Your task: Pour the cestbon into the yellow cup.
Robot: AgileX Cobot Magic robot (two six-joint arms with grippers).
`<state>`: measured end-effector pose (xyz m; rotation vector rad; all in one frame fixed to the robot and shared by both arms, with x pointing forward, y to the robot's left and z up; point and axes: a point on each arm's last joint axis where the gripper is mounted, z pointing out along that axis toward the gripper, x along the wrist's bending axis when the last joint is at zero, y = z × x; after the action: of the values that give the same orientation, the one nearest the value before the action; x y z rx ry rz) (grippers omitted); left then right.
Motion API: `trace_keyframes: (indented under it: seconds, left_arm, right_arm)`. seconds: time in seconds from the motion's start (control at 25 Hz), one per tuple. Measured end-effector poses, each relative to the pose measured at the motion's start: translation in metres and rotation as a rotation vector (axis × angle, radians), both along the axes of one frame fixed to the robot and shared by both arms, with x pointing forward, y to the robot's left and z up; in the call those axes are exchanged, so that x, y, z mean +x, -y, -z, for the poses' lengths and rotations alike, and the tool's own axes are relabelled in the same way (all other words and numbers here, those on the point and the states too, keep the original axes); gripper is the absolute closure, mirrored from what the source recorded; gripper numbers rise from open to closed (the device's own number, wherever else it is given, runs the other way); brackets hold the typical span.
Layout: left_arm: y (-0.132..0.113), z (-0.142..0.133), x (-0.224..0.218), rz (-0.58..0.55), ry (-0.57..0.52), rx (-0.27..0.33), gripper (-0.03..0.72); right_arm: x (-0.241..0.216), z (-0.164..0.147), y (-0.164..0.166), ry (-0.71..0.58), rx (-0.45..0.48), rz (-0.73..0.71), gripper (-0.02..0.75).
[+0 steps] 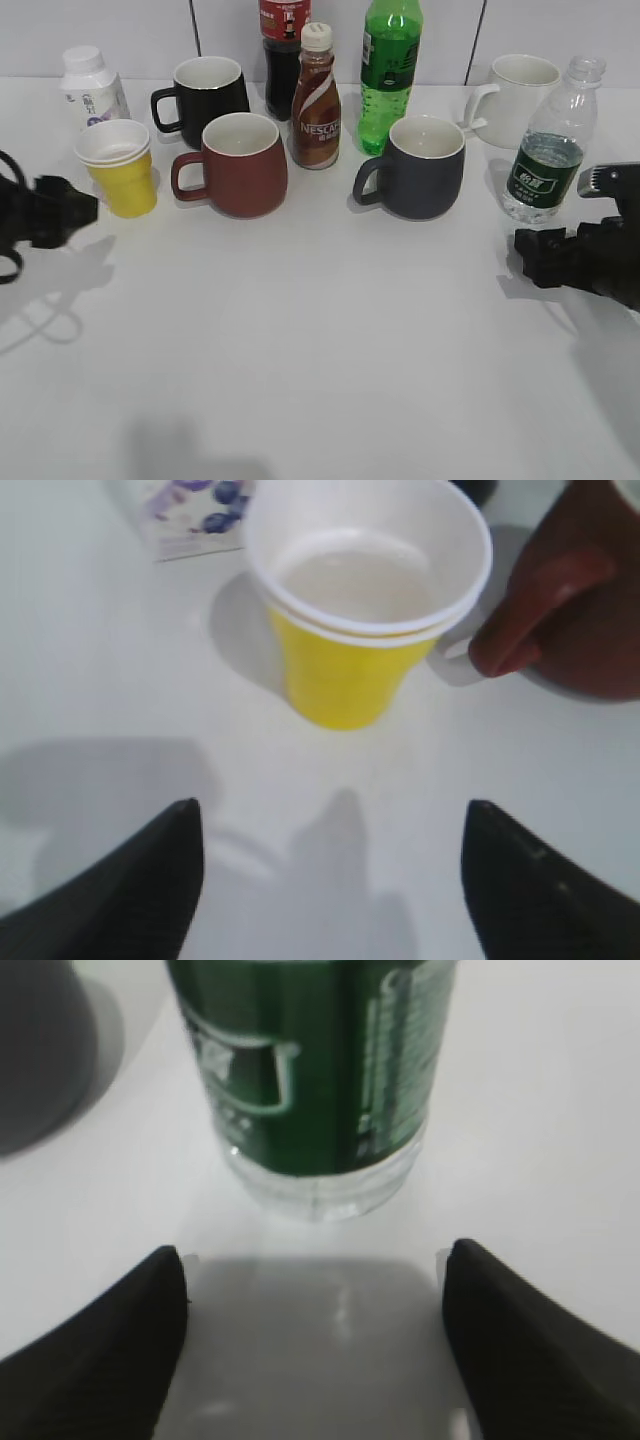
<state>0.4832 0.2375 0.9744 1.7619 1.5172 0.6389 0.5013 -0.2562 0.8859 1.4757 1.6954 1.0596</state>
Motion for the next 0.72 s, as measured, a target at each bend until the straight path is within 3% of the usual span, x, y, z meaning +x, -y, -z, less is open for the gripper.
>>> trace_keyframes:
  seconds: [0.36,0.72]
  left_arm:
    - [-0.011,-0.049,-0.050,-0.002,-0.017,-0.032,0.109]
    - [-0.029,-0.088,-0.130,0.030,-0.078,-0.024,0.111]
  right_arm:
    - [-0.020,-0.029,0.001,-0.165,-0.016,-0.015,0.143]
    - [-0.052,-0.091,-0.001,-0.283,-0.069,-0.021,0.155]
